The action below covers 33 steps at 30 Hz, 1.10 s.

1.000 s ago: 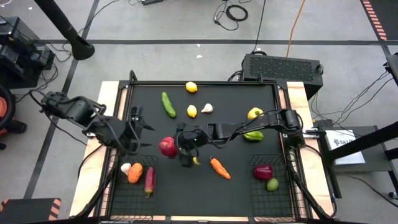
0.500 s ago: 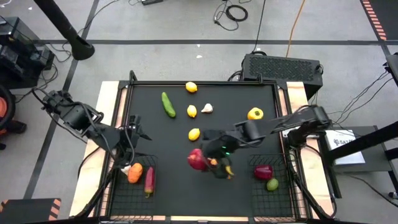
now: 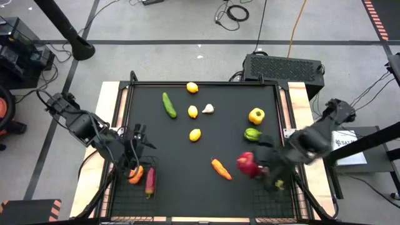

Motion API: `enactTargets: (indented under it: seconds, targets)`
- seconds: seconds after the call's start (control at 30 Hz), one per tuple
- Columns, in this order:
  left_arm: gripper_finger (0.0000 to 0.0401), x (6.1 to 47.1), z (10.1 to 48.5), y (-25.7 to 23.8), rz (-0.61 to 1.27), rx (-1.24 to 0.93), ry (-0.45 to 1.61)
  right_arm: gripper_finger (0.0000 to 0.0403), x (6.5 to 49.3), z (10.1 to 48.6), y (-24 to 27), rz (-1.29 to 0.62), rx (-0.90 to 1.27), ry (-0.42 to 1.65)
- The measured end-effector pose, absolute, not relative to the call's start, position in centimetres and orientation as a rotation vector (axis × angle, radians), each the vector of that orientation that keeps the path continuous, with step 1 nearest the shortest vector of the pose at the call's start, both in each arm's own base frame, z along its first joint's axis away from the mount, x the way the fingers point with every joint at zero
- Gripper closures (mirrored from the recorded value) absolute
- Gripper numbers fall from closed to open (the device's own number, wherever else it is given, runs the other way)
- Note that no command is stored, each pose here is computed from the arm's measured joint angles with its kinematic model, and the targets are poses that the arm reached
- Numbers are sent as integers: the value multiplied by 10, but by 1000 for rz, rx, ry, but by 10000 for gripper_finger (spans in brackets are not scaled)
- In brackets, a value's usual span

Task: Sort produce into baskets
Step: Put the apple into the bottom right basket

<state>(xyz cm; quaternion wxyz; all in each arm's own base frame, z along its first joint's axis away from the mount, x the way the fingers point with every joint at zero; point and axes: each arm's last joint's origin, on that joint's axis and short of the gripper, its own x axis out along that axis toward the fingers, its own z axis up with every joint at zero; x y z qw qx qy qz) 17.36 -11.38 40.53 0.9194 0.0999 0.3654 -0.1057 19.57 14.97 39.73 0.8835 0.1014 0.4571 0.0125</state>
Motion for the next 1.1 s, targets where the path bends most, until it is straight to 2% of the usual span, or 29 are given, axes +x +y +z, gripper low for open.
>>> enactTargets:
  seconds: [0.17, 0.33, 0.67, 0.8, 0.97, 1.1]
  targets:
    - [134, 188, 395, -123, -158, 246, 779, 78, 150, 390, 173, -177, 255, 953]
    - [134, 208, 383, -135, -99, 283, 782, 78, 129, 370, 206, -307, 289, 947]
    - [134, 240, 355, -153, -13, 361, 815, 78, 142, 306, 264, -471, 146, 1003]
    - [134, 245, 349, -157, -5, 378, 832, 78, 146, 285, 276, -510, 105, 1084]
    - [134, 249, 348, -158, -5, 376, 820, 78, 144, 271, 285, -550, 123, 1209]
    - [134, 250, 348, -156, 0, 378, 820, 78, 139, 270, 288, -579, 180, 1233]
